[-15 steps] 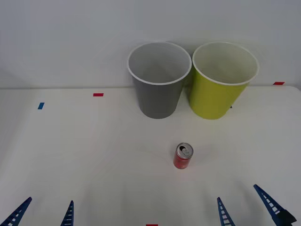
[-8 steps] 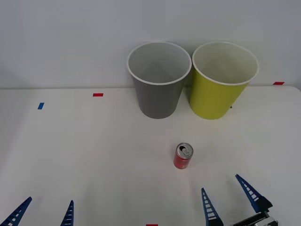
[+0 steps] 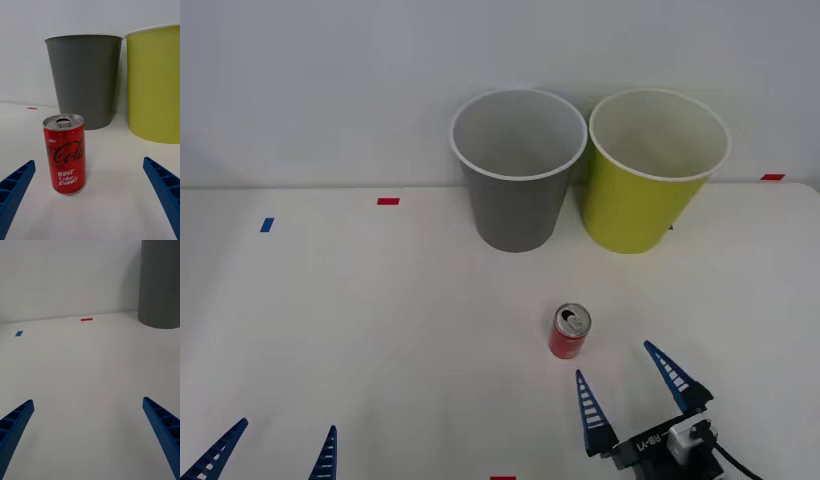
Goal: Put cans in the gray bin and PET bottles in the light green bin.
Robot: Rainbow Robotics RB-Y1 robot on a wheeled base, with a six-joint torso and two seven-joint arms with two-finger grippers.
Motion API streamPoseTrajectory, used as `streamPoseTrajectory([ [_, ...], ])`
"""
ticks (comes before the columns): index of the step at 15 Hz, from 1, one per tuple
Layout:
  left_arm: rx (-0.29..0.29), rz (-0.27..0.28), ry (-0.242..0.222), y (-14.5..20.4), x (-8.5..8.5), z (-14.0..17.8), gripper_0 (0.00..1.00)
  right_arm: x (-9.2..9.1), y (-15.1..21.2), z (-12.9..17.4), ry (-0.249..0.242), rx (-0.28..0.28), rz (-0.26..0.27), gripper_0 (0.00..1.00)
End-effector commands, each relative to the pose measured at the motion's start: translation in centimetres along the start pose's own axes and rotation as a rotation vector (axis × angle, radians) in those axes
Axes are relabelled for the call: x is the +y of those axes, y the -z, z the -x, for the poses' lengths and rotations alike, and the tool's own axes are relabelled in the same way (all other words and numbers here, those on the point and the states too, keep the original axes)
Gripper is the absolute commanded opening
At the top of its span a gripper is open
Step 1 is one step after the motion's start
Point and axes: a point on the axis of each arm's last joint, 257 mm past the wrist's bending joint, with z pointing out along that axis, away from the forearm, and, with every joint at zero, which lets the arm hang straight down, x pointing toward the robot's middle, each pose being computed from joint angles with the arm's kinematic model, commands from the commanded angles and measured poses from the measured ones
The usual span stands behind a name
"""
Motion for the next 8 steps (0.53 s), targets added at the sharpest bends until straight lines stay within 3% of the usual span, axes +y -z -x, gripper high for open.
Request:
streamPoseTrajectory([
  [1,0.0,0.0,0.0,0.0,0.0,0.0,1.0,1.0,-1.5,-0.3,-0.001,0.015,0.013,1.0],
  [8,0.0,0.0,0.0,0.0,0.0,0.0,1.0,2.0,-4.8,-1.0,-0.002,0.057,0.05,1.0],
])
